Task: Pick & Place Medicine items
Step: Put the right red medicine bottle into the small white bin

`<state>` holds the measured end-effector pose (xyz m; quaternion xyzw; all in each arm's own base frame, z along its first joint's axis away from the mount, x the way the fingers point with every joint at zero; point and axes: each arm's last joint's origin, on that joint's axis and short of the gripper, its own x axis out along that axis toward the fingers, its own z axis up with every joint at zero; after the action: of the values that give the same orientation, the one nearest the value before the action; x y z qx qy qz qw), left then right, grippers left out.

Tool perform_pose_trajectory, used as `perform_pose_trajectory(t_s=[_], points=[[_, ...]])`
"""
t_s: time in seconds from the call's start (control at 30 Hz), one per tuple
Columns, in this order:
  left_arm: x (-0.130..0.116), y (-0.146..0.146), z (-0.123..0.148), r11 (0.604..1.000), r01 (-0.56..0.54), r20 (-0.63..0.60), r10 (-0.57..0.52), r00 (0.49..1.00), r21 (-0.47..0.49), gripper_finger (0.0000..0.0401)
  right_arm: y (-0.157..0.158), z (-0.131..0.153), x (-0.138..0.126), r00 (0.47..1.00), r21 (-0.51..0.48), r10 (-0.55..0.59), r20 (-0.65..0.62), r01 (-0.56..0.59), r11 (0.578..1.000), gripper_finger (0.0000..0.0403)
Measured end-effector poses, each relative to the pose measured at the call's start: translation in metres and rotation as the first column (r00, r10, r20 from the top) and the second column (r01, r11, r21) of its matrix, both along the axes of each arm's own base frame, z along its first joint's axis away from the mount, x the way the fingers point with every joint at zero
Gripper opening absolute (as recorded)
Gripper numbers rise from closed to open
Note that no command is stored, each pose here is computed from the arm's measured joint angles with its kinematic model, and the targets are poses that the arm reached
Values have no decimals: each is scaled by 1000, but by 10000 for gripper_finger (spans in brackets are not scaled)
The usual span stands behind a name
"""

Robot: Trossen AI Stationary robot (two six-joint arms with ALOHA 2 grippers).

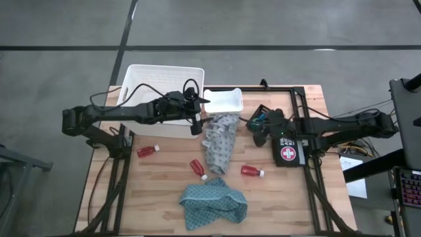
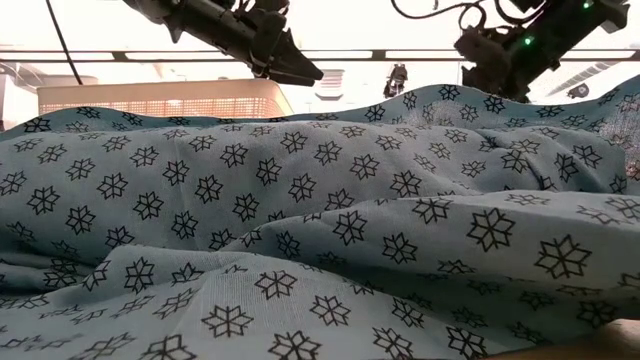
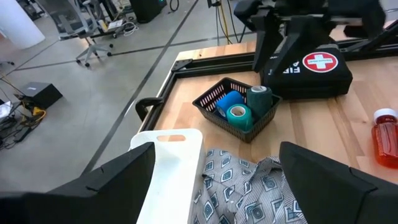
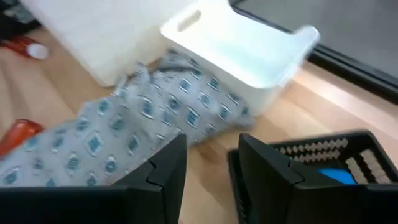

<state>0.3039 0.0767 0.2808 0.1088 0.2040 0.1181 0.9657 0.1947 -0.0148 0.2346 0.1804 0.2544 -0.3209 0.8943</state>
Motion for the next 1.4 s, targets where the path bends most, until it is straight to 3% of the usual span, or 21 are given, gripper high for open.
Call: perform_pose_trajectory(t_s=[0.67, 0.9, 1.1, 1.27, 1.4], points=[[0, 0, 0, 1000, 1, -4, -1, 1000, -1, 348, 50, 10, 23, 942, -99, 290, 168, -277, 956, 133], [0, 0, 0, 1000, 0, -4, 0, 1000, -1, 348, 62, 3, 34, 926, -98, 329, 185, -316, 944, 129], [0, 0, 0, 1000, 0, -4, 0, 1000, -1, 347, 77, -1, 35, 898, -11, 385, 211, -392, 920, 137], [0, 0, 0, 1000, 0, -4, 0, 1000, -1, 347, 91, -1, 31, 896, 127, 338, 286, -385, 914, 138], [0, 0, 0, 1000, 0, -4, 0, 1000, -1, 347, 101, -10, 29, 908, 194, 331, 255, -384, 903, 143]])
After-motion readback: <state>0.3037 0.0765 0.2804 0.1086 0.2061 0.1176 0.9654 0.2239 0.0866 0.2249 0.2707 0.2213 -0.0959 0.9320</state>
